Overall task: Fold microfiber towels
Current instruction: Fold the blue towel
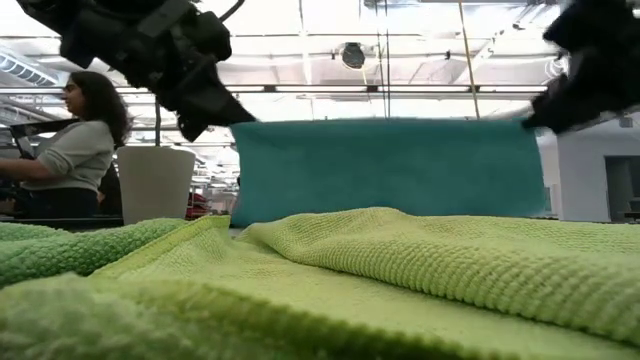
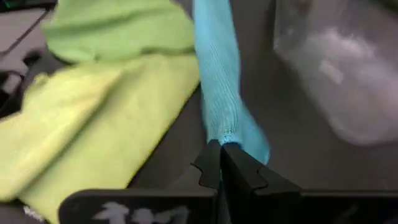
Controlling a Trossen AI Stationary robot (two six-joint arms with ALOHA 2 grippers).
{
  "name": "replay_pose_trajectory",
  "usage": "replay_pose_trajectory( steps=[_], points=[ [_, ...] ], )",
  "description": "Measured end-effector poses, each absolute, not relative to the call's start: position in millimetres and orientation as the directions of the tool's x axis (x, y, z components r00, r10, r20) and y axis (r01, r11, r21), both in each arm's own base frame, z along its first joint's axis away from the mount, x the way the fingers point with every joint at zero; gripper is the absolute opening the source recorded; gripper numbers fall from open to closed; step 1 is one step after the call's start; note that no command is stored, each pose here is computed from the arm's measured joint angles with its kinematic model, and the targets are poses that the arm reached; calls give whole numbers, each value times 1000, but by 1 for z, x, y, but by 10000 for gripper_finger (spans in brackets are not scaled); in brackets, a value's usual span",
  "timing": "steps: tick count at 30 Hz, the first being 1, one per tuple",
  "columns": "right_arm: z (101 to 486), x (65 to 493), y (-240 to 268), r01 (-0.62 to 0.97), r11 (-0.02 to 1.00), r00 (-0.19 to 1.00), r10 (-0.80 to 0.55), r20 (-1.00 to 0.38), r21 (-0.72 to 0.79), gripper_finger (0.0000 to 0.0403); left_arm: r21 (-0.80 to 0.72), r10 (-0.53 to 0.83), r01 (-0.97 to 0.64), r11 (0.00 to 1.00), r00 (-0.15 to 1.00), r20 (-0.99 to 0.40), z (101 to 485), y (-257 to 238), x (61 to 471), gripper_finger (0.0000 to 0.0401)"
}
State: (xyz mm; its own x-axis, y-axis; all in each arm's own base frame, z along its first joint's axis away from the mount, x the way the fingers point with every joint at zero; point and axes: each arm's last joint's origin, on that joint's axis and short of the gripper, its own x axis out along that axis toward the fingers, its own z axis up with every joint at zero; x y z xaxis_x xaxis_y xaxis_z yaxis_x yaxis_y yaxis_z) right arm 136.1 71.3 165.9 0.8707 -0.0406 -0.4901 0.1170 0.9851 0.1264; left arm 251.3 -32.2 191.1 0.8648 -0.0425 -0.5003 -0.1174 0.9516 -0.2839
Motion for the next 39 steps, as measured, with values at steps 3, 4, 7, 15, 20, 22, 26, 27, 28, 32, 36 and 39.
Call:
replay_pose_trajectory(
  steps=[3,4,7,15,20,22,26,27,28,32,36,39],
  points=[
    [145,135,75,110,976,870,-3,-494,188,0,-303,-90,-89,949,845,-528,183,-52,252,1],
    [140,135,77,102,973,875,13,-484,209,0,-300,-95,-86,950,837,-540,179,-58,251,1],
    [129,133,81,70,963,884,62,-464,262,0,-314,-133,-61,947,819,-559,171,-76,250,2],
    [115,132,97,-2,945,873,162,-460,327,1,-327,-193,-17,945,776,-600,143,-111,250,3],
    [109,130,110,-97,917,832,287,-474,386,23,-340,-237,18,940,752,-615,124,-126,252,34],
    [108,130,115,-129,903,828,325,-457,409,38,-344,-257,43,938,750,-610,119,-132,252,51],
    [108,131,120,-158,892,839,348,-418,424,76,-328,-246,46,944,760,-601,115,-138,251,80],
    [109,132,120,-142,897,853,325,-408,418,84,-324,-239,43,945,768,-594,116,-138,251,86],
    [109,133,119,-123,905,869,296,-395,408,93,-317,-231,43,948,776,-587,117,-139,251,91],
    [111,135,115,-35,943,922,158,-354,330,118,-290,-221,67,955,813,-539,129,-139,251,111],
    [112,140,107,32,959,939,67,-338,280,128,-274,-246,118,954,832,-497,145,-138,248,128],
    [112,144,102,64,961,940,32,-341,268,129,-264,-248,132,955,843,-476,159,-136,243,136]
  ],
)
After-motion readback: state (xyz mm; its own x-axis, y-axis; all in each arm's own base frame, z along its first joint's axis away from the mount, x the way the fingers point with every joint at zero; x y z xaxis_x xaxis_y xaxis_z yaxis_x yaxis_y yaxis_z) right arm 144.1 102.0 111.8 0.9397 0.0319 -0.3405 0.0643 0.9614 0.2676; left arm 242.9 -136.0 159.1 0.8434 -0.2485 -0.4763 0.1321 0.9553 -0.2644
